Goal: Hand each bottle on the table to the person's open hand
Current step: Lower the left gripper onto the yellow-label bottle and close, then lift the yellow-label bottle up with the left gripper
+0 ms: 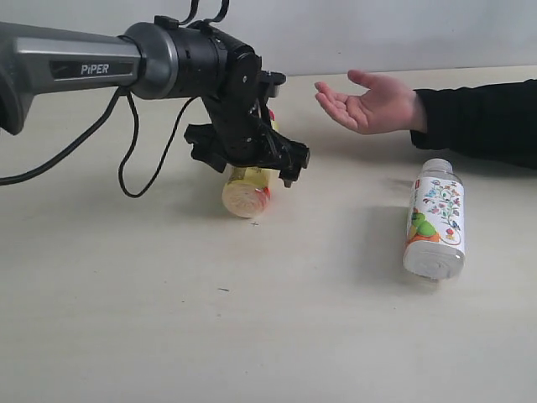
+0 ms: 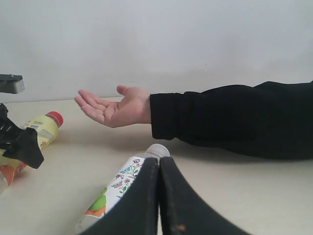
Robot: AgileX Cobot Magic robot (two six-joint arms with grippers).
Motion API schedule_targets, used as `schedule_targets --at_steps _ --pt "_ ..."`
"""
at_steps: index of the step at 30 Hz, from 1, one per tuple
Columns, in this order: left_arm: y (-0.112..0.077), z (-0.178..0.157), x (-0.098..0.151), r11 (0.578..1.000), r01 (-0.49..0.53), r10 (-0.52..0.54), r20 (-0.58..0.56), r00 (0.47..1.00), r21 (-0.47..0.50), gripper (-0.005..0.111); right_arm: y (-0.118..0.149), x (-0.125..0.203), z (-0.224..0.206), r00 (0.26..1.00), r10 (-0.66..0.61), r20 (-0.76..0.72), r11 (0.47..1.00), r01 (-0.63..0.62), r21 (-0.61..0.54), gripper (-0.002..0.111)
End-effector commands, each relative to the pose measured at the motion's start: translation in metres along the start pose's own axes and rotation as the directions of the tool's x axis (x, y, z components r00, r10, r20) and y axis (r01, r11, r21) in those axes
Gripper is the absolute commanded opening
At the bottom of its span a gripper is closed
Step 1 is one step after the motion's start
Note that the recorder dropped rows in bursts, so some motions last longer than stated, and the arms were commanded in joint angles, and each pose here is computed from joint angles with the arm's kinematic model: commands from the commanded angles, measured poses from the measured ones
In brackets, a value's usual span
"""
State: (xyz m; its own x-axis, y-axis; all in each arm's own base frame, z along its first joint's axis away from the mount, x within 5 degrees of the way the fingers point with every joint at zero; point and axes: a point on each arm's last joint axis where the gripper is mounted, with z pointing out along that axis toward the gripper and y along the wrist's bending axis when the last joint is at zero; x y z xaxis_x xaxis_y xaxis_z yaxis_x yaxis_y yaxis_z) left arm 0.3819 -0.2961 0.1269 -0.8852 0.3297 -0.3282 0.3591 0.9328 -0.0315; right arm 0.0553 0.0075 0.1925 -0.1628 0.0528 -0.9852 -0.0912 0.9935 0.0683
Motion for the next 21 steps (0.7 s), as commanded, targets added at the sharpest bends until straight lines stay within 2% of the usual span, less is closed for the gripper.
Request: schedule_targets --at_steps 1,5,7,8,9,11,12,13,16,21 --pt "0.0 0.003 -0.002 1.0 0.004 -0.004 0.008 1.0 0.0 0.105 0.0 0.0 0.0 1.0 -0.001 0.012 1.0 0.001 0.005 0.0" --pt "0.0 0.004 -0.001 1.0 0.004 -0.004 0.004 1.0 -0.001 0.104 0.0 0.0 0.0 1.0 -0.001 0.012 1.0 0.001 0.005 0.0" --pt "0.001 0.004 0.0 1.0 -0.005 0.005 -0.006 1.0 -0.005 0.095 0.0 0.0 0.0 1.0 -0.001 0.012 1.0 0.001 0.005 0.0" --pt "0.001 0.003 0.0 1.0 -0.007 0.006 -0.012 1.0 -0.007 0.084 0.0 0.0 0.0 1.0 -0.001 0.012 1.0 0.001 0.005 0.0" --pt "0.001 0.001 -0.001 1.0 -0.008 0.008 -0.013 1.0 -0.008 0.064 0.0 0.0 0.0 1.0 -0.001 0.012 1.0 0.001 0.005 0.0" --pt "0.002 -0.003 -0.001 1.0 -0.007 0.007 -0.022 1.0 -0.014 0.013 0.0 0.0 0.0 1.0 -0.001 0.012 1.0 0.001 0.005 0.0" --pt "0.003 -0.005 -0.001 0.999 -0.026 0.025 -0.021 0.999 -0.019 0.004 0.0 0.0 0.0 1.0 -0.001 0.012 1.0 0.001 0.005 0.0" --pt "0.003 -0.008 -0.002 1.0 -0.016 0.015 -0.016 1.0 -0.019 0.007 0.0 0.0 0.0 1.0 -0.001 0.012 1.0 0.001 0.005 0.0" --pt "0.002 -0.017 -0.005 1.0 0.002 -0.002 0.001 1.0 -0.011 0.0 0.0 0.0 0.0 1.0 -0.001 0.012 1.0 0.001 0.005 0.0" --pt "-0.001 -0.03 -0.008 1.0 -0.001 0.001 0.029 1.0 0.0 0.0 0.0 0.0 0.0 1.0 -0.001 0.012 1.0 0.001 0.005 0.0"
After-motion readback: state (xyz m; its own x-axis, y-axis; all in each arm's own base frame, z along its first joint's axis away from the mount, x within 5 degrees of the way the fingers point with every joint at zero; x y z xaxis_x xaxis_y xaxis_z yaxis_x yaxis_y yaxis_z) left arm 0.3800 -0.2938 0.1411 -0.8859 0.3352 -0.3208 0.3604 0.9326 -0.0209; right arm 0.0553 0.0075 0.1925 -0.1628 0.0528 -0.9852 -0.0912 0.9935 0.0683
